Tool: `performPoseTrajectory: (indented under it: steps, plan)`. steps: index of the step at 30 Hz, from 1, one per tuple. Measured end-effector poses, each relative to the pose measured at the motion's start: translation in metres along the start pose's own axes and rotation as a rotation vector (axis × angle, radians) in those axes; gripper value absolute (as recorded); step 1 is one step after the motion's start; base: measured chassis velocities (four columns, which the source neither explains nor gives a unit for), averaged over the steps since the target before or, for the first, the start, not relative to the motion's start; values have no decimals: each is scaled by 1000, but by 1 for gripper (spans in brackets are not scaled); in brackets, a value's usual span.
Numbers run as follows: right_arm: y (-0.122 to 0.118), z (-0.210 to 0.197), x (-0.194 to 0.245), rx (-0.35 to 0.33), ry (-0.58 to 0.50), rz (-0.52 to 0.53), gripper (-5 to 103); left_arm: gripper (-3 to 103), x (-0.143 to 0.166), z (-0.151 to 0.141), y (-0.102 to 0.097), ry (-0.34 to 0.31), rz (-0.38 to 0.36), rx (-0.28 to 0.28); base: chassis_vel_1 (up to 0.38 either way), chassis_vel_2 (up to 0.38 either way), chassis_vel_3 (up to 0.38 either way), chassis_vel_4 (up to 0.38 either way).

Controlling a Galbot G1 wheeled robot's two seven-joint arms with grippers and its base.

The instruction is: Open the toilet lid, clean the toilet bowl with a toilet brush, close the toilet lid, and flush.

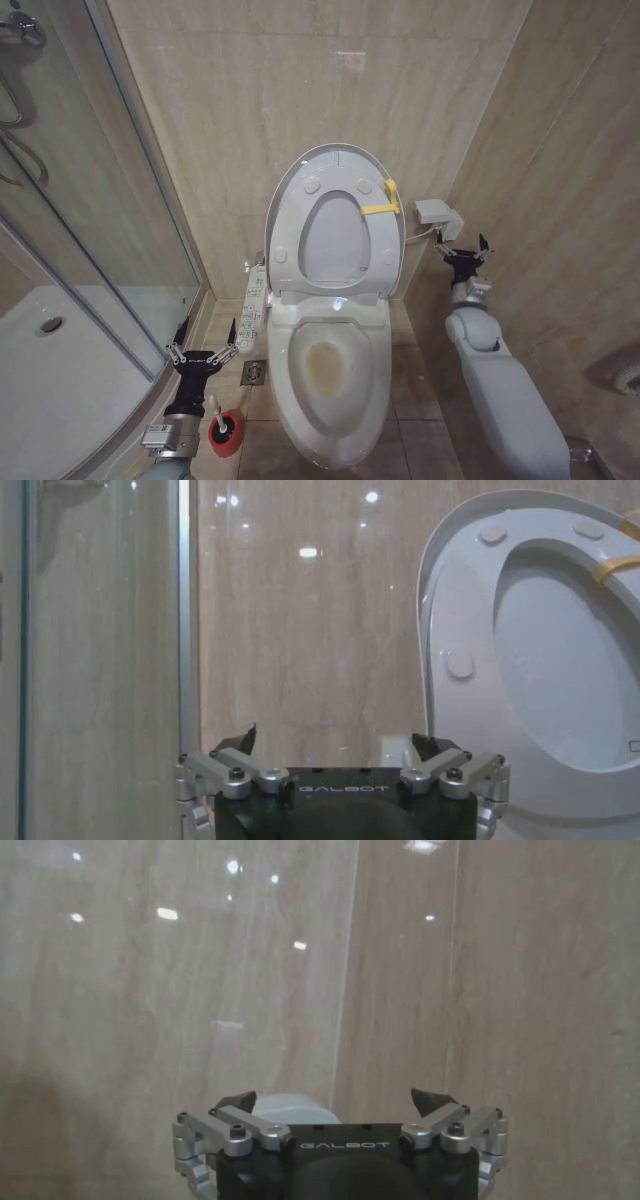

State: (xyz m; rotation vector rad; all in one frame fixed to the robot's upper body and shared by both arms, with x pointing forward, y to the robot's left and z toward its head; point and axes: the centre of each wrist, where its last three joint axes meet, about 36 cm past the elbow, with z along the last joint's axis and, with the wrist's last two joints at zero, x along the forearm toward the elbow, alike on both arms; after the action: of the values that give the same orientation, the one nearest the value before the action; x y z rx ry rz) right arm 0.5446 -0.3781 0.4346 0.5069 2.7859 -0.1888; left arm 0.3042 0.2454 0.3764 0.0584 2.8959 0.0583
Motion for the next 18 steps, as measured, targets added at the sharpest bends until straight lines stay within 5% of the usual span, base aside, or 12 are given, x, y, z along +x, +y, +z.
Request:
performPoseTrajectory:
  steps: [6,18]
  plan:
    - [2,5,-27,11,9,15,100,100,0,0,0,0,0,0,0,0,0,0]
    - [74,11,-54,-45,43,-19,100,100,0,0,0,0,0,0,0,0,0,0]
